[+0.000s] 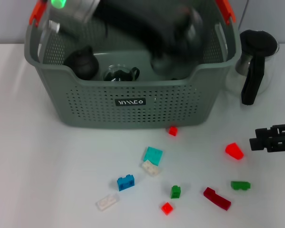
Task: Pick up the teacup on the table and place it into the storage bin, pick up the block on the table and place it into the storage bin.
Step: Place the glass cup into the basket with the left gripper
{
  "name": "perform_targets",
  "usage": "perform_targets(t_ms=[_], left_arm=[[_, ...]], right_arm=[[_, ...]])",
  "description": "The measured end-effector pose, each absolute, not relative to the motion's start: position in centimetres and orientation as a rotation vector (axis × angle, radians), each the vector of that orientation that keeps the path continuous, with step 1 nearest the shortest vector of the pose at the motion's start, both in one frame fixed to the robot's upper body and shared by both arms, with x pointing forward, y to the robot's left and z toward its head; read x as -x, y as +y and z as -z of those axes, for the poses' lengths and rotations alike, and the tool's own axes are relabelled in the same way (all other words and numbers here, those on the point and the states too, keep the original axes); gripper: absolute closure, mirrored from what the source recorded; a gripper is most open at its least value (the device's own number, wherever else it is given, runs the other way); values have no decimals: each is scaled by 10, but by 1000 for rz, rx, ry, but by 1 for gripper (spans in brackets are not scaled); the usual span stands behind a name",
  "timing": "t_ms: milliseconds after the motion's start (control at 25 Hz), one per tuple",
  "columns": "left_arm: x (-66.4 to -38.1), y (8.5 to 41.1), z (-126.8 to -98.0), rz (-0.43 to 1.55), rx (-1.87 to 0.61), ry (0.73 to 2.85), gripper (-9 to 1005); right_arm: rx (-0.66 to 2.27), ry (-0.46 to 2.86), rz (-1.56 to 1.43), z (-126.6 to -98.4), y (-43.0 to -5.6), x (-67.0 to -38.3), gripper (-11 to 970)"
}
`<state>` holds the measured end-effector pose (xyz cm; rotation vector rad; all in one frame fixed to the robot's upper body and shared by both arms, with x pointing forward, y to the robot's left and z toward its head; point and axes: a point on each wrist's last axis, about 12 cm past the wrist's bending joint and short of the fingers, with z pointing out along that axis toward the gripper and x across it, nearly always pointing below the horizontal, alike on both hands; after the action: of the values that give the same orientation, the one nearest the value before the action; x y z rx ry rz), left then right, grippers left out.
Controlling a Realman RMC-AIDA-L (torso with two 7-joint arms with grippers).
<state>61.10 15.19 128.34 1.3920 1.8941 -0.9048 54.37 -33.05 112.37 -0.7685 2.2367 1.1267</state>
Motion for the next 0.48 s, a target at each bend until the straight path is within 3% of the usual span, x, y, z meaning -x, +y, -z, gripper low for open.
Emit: perform_targets(t_ms=[200,480], left_arm=[[-664,152,-1286,565,-1176,2020,956],[-696,136,-1255,313,-1121,2110,956]], right_arm=[[778,2234,-1118,-1126,-330,-546,276],[789,2234,-1111,-1127,-330,-548,276]])
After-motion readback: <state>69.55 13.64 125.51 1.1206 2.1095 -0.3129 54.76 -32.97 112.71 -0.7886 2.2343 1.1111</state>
